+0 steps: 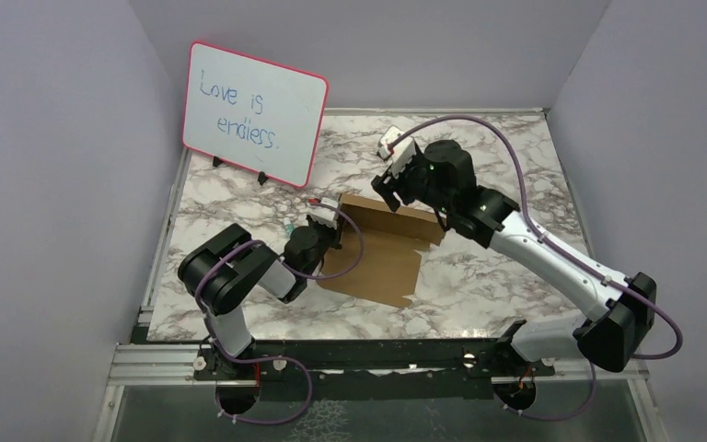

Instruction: Fold the paper box

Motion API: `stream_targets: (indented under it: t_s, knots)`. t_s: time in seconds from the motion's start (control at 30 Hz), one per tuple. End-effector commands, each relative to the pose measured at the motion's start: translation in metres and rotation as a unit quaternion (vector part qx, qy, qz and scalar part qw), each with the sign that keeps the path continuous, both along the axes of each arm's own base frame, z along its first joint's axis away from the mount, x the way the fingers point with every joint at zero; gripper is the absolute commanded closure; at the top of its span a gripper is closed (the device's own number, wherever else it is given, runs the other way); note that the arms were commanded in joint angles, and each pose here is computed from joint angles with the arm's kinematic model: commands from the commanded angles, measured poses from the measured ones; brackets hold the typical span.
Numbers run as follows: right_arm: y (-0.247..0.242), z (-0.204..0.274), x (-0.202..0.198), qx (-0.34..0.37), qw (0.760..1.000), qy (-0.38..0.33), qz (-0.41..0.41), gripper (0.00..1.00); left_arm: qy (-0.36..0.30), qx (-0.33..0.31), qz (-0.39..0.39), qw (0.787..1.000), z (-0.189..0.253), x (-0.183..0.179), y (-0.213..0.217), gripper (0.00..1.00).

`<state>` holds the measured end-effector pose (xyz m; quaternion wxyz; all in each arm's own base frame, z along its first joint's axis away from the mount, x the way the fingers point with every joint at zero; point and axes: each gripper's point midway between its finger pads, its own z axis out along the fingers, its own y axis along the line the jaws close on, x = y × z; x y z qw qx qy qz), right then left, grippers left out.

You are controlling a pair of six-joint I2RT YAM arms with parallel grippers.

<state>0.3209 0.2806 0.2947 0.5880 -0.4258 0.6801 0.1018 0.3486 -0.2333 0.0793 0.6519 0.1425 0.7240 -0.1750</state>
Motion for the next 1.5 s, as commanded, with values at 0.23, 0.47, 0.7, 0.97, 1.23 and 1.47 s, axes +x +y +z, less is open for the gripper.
stream_targets:
  t_s: [0.23, 0.47, 0.7, 0.97, 1.23, 1.47]
  knots:
    - [-0.025, -0.062, -0.007, 0.072, 0.971, 0.214, -0.077, 0.34, -0.005, 0.051, -0.085, 0.995, 0.006, -0.001, -0.012, 1.00]
    - [-0.044, -0.049, -0.028, 0.259, 0.905, 0.278, -0.194, 0.31, 0.003, 0.038, -0.055, 0.998, 0.002, 0.003, -0.002, 1.00]
    - [-0.055, -0.060, -0.051, 0.444, 0.784, 0.352, -0.254, 0.35, -0.007, 0.011, -0.035, 0.999, 0.005, 0.003, 0.005, 1.00]
    - [-0.055, -0.101, -0.054, 0.545, 0.651, 0.427, -0.311, 0.40, -0.012, 0.006, -0.025, 1.000, 0.007, 0.003, 0.008, 1.00]
    - [-0.051, -0.108, -0.034, 0.624, 0.571, 0.431, -0.314, 0.45, -0.012, 0.000, -0.025, 1.000, 0.006, 0.002, 0.007, 1.00]
    - [-0.059, -0.123, -0.020, 0.670, 0.498, 0.425, -0.349, 0.53, -0.013, -0.001, -0.022, 1.000, 0.006, 0.002, 0.008, 1.00]
